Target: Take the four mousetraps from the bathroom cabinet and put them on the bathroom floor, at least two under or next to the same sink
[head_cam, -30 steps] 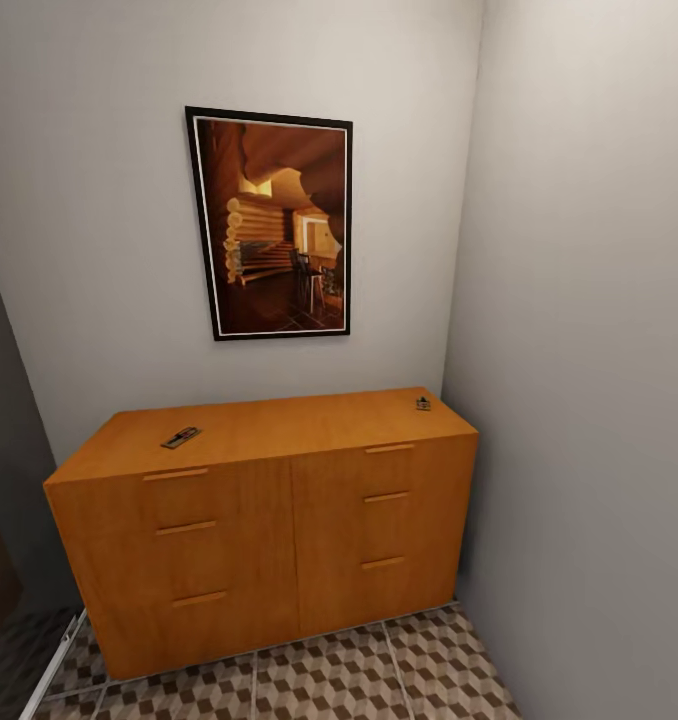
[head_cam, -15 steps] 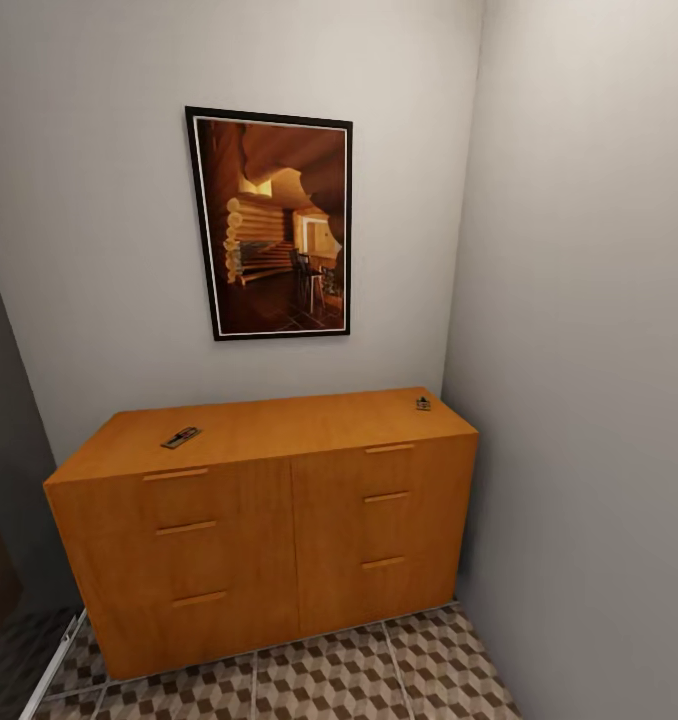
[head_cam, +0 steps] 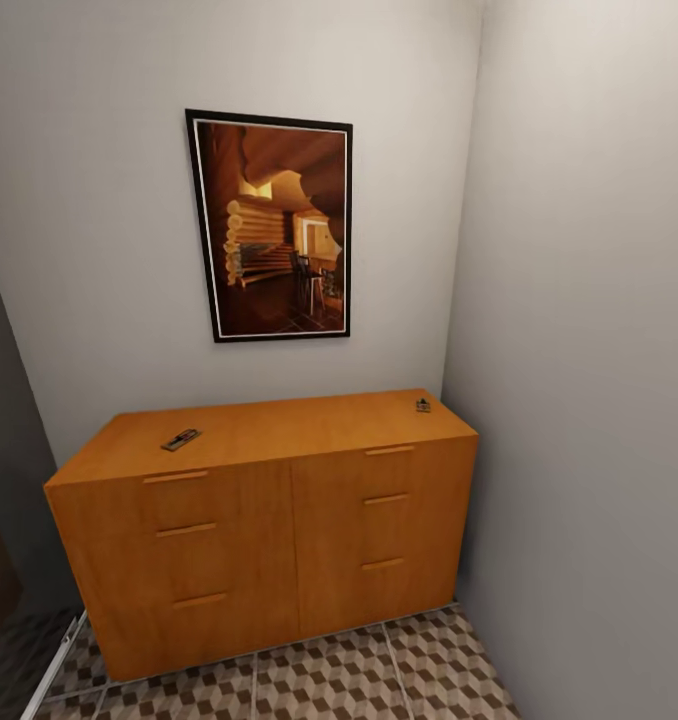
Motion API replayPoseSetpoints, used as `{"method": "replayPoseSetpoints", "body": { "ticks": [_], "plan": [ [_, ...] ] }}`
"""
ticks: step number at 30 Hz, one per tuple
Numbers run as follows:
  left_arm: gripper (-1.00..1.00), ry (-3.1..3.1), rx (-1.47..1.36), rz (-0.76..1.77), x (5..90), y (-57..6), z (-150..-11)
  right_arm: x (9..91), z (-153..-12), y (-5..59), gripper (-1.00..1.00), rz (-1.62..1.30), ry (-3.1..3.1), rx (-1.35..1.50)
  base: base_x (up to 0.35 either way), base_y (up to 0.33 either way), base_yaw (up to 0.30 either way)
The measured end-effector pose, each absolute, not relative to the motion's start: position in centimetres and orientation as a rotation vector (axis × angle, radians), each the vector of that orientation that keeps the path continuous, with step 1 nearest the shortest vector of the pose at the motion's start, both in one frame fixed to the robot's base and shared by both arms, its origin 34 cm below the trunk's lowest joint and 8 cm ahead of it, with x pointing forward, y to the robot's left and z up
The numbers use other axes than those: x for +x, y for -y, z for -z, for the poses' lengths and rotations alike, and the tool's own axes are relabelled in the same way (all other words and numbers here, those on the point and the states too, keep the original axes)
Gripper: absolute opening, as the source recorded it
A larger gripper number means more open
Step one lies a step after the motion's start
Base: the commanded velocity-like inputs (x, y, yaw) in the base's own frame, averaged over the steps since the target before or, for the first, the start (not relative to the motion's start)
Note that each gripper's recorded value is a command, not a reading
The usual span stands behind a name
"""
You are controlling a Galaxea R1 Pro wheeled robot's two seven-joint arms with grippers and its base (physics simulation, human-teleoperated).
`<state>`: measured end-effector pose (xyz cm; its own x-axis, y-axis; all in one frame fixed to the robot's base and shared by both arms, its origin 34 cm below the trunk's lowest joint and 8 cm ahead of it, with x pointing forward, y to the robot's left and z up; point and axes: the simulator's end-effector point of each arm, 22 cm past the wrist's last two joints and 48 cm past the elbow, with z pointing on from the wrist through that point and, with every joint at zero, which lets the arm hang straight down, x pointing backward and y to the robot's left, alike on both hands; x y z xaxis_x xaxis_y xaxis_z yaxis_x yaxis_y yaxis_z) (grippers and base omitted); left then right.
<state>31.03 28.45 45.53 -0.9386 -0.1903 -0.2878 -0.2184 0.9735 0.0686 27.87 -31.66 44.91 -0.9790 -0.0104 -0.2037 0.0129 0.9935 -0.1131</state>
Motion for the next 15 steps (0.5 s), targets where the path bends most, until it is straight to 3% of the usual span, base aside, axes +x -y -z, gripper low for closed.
{"method": "replayPoseSetpoints", "body": {
  "ticks": [15],
  "plan": [
    [1.00, -2.842, -0.301, -0.144, 31.1, -28.4, -48.0, 27.9, -47.4, 31.6, 1.00, 0.167, -2.932, 0.002, 0.000, 0.000, 0.000]
  ]
}}
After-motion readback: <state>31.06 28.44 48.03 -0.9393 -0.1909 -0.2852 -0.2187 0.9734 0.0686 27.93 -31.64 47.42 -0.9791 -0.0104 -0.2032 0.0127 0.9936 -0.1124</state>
